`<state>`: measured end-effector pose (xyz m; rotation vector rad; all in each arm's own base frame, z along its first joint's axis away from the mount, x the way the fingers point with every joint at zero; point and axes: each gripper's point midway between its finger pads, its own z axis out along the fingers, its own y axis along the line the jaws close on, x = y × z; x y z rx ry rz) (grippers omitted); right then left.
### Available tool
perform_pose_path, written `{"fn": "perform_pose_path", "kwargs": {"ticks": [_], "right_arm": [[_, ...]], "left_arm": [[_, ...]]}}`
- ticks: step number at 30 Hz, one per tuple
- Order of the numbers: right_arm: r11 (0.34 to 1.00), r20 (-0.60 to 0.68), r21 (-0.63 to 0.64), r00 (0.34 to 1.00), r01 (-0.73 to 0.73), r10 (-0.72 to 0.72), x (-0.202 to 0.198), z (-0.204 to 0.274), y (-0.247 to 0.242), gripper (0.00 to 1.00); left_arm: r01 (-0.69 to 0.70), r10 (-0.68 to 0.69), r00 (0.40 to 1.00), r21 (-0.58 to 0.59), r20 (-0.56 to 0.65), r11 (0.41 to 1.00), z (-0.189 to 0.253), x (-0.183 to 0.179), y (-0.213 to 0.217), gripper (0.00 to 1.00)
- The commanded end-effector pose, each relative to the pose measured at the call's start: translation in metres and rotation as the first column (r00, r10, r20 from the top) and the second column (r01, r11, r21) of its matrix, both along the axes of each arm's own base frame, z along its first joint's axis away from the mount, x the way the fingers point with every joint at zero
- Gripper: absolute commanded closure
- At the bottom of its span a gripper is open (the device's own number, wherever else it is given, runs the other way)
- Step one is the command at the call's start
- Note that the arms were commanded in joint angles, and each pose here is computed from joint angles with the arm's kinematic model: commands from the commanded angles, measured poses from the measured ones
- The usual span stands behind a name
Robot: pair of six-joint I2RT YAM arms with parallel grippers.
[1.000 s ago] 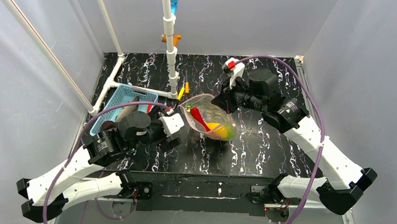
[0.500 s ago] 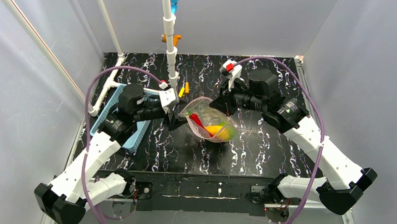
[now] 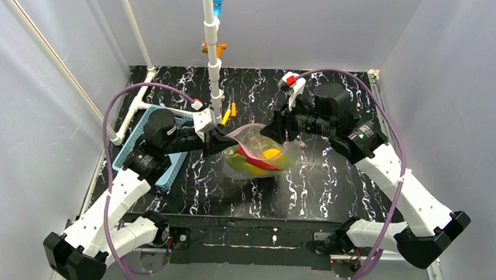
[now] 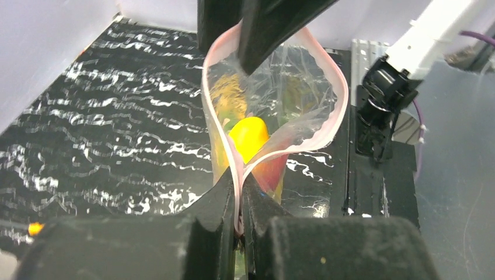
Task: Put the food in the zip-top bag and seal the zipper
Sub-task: Zip the zipper food storage bag at the center of the board.
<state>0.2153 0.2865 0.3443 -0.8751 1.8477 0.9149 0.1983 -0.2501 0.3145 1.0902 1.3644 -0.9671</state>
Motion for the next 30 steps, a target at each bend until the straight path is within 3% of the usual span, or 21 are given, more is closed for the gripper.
{"fn": "perform_pose_path", "kwargs": {"ticks": [1,4,8,11,16,24,30], "right_arm": [[0.99,0.108,0.127,0.993,-0.059,0.045,0.001,0.037,-0.007,0.29],[0.966,0.193,0.194,0.972,-0.172,0.134,-0.013,0.036,-0.009,0.2],[0.932,0.29,0.297,0.949,-0.209,0.121,-0.018,0.034,-0.024,0.06],[0.91,0.33,0.327,0.933,-0.255,0.143,-0.024,0.033,-0.035,0.03],[0.898,0.315,0.343,0.934,-0.276,0.167,-0.018,0.008,-0.046,0.06],[0.874,0.3,0.332,0.918,-0.354,0.257,-0.042,-0.004,-0.051,0.13],[0.87,0.251,0.338,0.925,-0.36,0.286,-0.038,-0.013,-0.047,0.31]], "left_arm": [[-0.204,0.196,0.968,-0.036,-0.156,0.978,-0.004,0.024,0.016,1.0],[-0.259,0.242,0.943,-0.047,-0.229,0.965,-0.014,0.026,0.023,1.0],[-0.26,0.237,0.941,-0.066,-0.243,0.963,-0.017,0.021,0.026,1.0],[-0.26,0.237,0.942,-0.07,-0.238,0.963,-0.018,0.017,0.029,1.0],[-0.264,0.241,0.939,-0.066,-0.245,0.962,-0.02,0.015,0.031,1.0],[-0.281,0.259,0.933,-0.058,-0.249,0.958,-0.021,0.018,0.033,1.0],[-0.277,0.254,0.935,-0.063,-0.25,0.959,-0.019,0.018,0.033,1.0]]}}
